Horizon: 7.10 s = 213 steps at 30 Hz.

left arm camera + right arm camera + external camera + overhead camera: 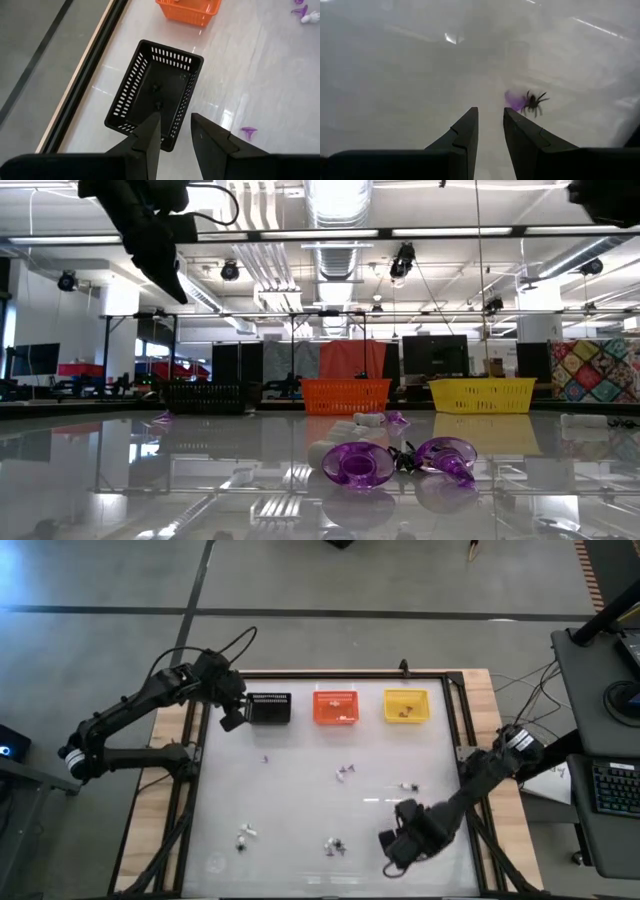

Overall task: Sort Halloween decoration
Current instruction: Put the witch hat toy into the yellow bin, then put the skeleton toy into the orange bin

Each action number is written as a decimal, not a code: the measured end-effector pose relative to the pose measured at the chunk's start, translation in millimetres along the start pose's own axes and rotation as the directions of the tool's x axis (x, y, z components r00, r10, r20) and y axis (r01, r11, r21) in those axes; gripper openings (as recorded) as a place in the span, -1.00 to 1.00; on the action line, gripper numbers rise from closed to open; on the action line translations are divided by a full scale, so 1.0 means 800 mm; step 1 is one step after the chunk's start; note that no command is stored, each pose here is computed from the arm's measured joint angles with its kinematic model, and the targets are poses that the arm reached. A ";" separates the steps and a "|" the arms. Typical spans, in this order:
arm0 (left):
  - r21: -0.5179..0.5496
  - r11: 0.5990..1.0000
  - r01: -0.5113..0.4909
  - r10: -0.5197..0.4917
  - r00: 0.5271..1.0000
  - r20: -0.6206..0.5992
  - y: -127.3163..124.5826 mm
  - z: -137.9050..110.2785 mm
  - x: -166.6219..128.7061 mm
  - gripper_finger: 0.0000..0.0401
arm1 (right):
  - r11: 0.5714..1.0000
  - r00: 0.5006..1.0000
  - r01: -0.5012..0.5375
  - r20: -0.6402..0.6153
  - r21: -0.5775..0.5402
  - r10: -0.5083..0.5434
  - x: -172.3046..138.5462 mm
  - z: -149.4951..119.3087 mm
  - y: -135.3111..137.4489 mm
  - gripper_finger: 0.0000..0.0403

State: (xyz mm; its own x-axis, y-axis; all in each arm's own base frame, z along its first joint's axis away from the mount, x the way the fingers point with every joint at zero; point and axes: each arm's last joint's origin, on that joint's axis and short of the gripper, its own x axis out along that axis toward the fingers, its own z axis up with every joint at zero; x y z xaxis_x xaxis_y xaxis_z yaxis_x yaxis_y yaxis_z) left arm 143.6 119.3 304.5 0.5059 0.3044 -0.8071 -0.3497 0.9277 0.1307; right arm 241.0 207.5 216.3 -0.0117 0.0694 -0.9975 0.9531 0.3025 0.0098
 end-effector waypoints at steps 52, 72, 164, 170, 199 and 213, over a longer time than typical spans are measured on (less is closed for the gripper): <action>0.004 1.000 0.000 0.000 1.000 0.001 0.000 0.000 0.000 -0.55 | 0.966 0.953 0.259 -0.164 -0.001 -0.256 0.090 -0.044 0.000 -0.95; -0.003 1.000 -0.001 0.001 1.000 0.001 0.000 0.000 0.001 -0.55 | 0.972 0.970 -0.123 0.231 0.200 0.076 -0.007 0.003 0.015 -0.96; -0.245 0.969 0.042 -0.058 0.997 -0.058 -0.004 -0.008 0.001 -0.55 | 0.948 0.907 -0.061 0.379 -0.311 0.183 -0.077 0.420 -0.125 -0.40; -0.228 0.952 0.206 -0.213 0.977 -0.004 -0.011 -0.006 0.000 -0.55 | 0.959 0.939 -0.074 0.305 -0.274 0.160 -0.070 0.385 -0.102 -0.40; -0.103 0.895 0.433 -0.437 0.899 -0.021 -0.055 -0.002 -0.005 -0.55 | 0.921 0.902 -0.309 0.235 -0.236 0.363 0.011 0.275 0.066 -0.40; -0.090 0.896 0.435 -0.439 0.898 -0.032 -0.055 -0.005 -0.008 -0.55 | 0.962 0.975 -0.137 0.142 -0.236 0.173 0.055 0.281 0.111 -0.40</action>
State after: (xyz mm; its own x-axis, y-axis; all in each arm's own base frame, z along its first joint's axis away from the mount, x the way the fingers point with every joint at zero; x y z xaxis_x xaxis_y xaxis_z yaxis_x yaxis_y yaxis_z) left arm 152.8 75.6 301.3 0.5825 -0.1412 -0.8005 -0.1639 0.9442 -0.2858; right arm 392.9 23.3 157.3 0.1964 -0.0145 -0.9804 0.8470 0.5062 0.1622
